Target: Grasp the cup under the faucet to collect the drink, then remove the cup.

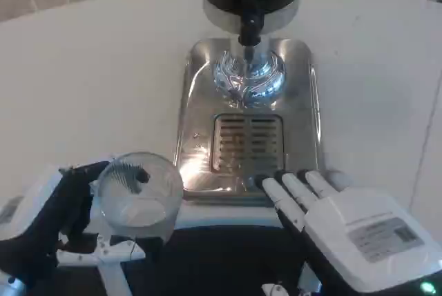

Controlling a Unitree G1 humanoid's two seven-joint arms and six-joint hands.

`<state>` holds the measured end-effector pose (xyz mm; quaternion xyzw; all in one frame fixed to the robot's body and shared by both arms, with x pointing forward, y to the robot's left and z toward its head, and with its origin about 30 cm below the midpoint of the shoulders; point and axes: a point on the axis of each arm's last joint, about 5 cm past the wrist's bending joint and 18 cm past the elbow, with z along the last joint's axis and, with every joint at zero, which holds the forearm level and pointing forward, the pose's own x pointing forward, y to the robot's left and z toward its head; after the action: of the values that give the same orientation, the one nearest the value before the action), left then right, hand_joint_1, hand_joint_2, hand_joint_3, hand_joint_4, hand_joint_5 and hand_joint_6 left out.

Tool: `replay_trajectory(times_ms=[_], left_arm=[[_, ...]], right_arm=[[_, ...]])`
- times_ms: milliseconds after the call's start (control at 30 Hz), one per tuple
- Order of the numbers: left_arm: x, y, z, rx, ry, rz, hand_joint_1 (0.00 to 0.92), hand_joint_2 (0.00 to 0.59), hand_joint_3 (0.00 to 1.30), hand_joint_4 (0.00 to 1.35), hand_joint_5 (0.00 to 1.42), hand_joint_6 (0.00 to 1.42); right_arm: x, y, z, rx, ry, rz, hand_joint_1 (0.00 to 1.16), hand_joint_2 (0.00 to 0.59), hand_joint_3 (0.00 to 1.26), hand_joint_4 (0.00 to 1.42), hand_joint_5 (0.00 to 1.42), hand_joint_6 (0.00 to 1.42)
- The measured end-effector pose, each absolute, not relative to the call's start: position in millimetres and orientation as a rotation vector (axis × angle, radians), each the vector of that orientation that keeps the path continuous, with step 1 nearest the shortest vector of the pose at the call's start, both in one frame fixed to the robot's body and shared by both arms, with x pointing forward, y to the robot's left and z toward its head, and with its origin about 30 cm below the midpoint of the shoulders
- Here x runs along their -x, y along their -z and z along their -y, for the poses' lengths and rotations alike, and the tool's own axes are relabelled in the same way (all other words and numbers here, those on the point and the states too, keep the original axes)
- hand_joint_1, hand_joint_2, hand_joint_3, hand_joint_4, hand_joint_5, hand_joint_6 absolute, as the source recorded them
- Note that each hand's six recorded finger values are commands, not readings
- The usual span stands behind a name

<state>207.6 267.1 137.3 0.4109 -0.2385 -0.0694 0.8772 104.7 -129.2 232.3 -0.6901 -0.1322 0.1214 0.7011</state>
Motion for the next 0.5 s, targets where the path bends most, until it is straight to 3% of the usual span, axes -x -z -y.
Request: replay_trajectory(times_ms=[500], left_arm=[[-208.4, -135.9, -266.7, -0.855, 0.149, 0.490, 0.619, 0.000, 1.00, 1.19, 1.40, 1.42]], right_arm=[[-104.5, -232.1, 129.0, 1.535, -0.274, 0.292, 0.23, 0.487, 0.00, 0.00, 0.00, 0.00]])
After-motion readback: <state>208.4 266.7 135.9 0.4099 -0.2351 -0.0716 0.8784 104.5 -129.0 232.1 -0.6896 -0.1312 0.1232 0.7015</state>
